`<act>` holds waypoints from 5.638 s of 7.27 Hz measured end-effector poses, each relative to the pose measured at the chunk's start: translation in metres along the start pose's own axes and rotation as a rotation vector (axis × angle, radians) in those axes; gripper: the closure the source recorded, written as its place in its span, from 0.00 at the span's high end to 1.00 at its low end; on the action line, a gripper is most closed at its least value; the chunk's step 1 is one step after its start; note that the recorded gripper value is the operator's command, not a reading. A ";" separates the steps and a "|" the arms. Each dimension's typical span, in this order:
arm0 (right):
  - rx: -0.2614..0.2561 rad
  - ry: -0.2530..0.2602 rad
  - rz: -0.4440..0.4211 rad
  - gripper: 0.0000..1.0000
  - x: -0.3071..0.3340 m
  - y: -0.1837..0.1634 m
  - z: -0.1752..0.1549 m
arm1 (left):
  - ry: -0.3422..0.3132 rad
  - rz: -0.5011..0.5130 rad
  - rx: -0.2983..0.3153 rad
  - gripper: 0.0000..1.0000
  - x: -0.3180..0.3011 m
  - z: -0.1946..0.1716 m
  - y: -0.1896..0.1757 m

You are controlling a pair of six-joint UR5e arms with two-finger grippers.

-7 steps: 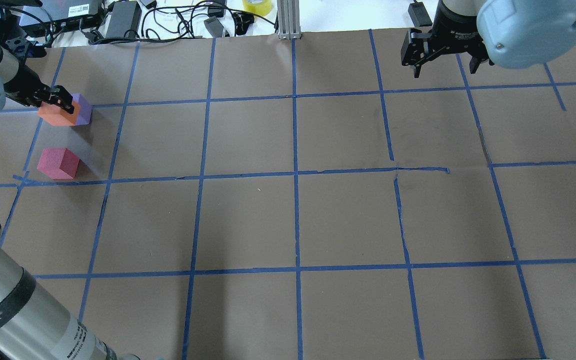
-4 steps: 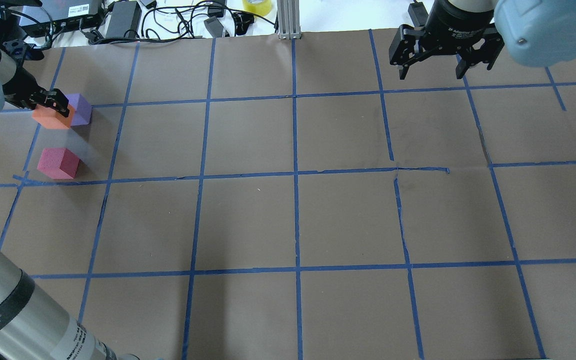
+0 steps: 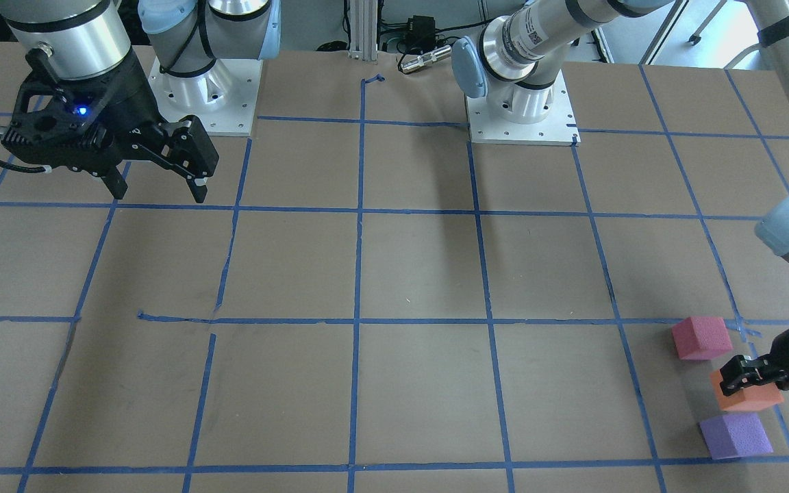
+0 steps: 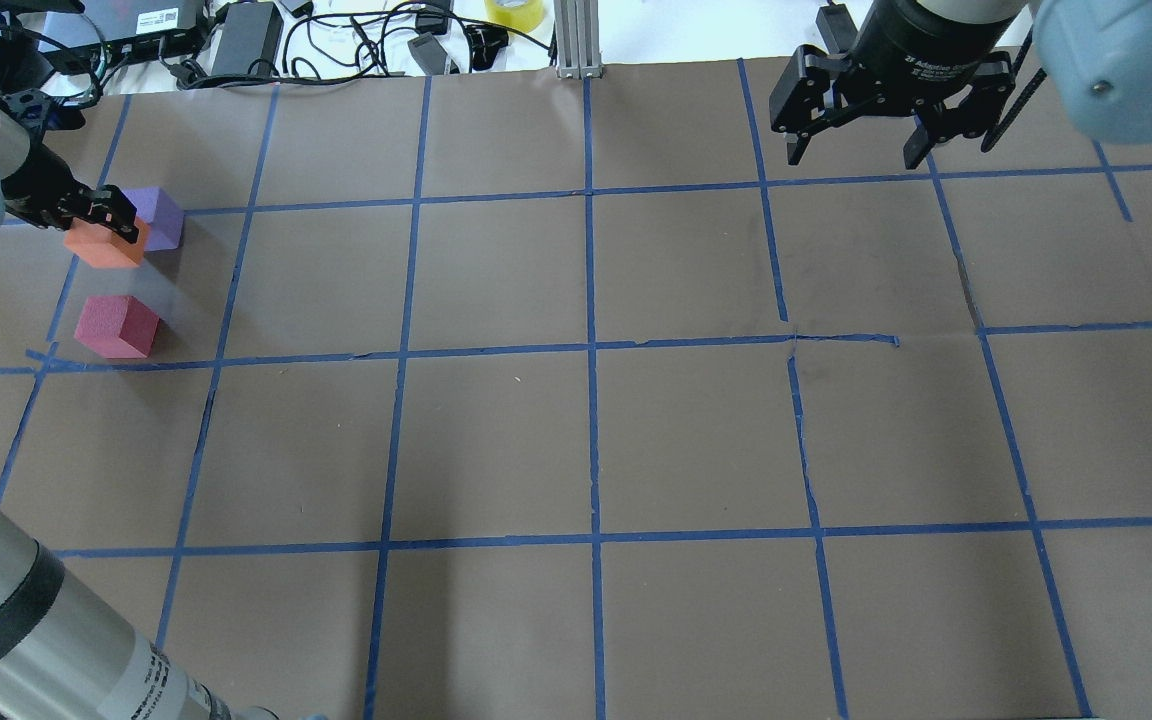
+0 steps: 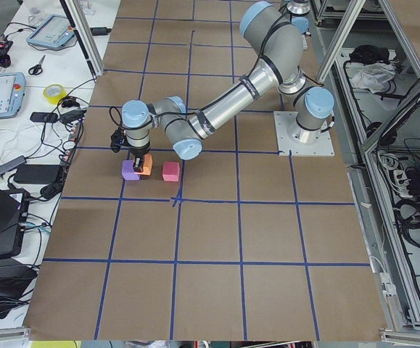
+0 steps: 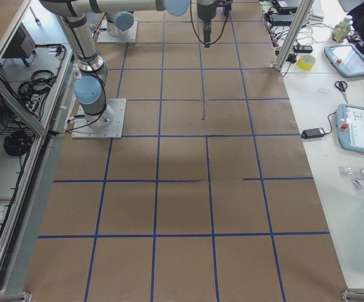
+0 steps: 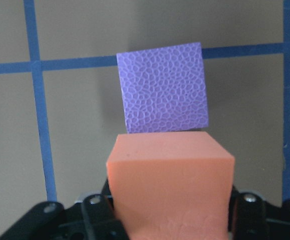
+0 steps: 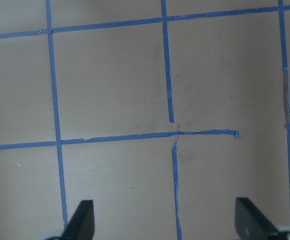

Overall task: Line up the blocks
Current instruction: 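Lower the orange cube between the purple and pink blocks, then open the left gripper and raise it away from the blocks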

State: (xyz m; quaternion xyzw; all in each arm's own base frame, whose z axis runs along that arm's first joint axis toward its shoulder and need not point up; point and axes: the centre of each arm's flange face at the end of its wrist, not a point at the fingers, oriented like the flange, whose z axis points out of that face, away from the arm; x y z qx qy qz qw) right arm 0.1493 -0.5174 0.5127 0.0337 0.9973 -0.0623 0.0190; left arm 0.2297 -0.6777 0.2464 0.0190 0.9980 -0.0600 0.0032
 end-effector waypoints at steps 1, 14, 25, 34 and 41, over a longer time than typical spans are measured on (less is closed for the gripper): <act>-0.009 0.004 -0.003 1.00 0.001 0.000 0.002 | 0.005 -0.006 -0.006 0.00 0.001 0.002 0.003; -0.033 0.019 0.007 1.00 0.005 0.007 -0.001 | 0.024 -0.027 -0.045 0.00 -0.002 0.030 0.014; -0.034 0.039 -0.002 1.00 0.007 0.007 0.000 | 0.018 -0.031 -0.040 1.00 -0.001 0.048 0.022; -0.032 0.042 -0.001 1.00 0.008 0.006 -0.001 | 0.039 -0.008 -0.073 1.00 0.148 -0.219 0.080; -0.032 0.044 -0.001 1.00 0.008 0.006 0.000 | -0.006 -0.036 -0.051 1.00 0.374 -0.270 0.115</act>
